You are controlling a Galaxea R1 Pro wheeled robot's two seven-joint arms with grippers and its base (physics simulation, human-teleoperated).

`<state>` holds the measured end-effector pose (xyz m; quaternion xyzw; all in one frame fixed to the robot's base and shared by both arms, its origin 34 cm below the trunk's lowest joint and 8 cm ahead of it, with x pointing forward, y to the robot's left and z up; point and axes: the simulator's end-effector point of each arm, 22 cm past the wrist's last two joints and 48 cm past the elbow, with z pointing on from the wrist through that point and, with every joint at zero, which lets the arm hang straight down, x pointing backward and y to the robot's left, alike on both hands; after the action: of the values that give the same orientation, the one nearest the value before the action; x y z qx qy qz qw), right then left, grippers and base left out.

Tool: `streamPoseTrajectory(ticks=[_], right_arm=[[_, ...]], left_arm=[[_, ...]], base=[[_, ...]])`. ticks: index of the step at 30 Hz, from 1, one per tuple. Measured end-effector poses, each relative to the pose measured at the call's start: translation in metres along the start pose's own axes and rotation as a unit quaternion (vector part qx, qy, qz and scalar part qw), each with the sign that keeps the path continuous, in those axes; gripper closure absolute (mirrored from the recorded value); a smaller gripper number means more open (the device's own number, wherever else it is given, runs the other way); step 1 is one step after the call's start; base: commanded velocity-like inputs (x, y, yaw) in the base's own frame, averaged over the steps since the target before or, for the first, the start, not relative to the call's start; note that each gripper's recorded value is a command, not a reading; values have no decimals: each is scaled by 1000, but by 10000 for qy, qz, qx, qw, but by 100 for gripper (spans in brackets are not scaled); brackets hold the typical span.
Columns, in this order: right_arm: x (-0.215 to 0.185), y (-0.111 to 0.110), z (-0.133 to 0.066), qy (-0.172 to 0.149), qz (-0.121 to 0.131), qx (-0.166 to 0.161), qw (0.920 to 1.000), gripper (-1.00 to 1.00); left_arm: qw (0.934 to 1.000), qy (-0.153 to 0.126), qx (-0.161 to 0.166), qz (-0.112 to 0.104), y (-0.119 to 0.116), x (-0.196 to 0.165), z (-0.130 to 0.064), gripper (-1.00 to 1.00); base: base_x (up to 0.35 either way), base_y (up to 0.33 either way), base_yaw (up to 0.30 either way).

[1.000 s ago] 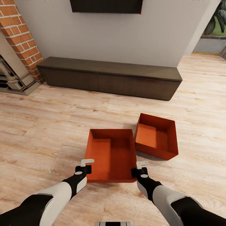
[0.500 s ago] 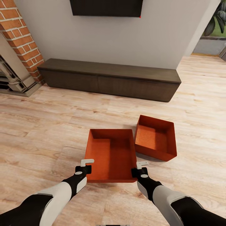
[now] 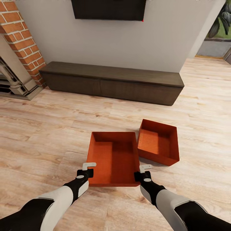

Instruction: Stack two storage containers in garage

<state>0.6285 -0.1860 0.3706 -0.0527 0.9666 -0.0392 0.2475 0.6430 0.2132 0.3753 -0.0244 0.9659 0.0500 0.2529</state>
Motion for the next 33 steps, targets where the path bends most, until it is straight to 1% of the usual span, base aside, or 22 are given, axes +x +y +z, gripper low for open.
streamPoseTrajectory(ticks=[33], right_arm=[[-33, -7, -50, -7, 19, 2, 10000, 100]], left_arm=[[10000, -6, 6, 16, 4, -35, -50, 100]], base=[[0, 0, 0]])
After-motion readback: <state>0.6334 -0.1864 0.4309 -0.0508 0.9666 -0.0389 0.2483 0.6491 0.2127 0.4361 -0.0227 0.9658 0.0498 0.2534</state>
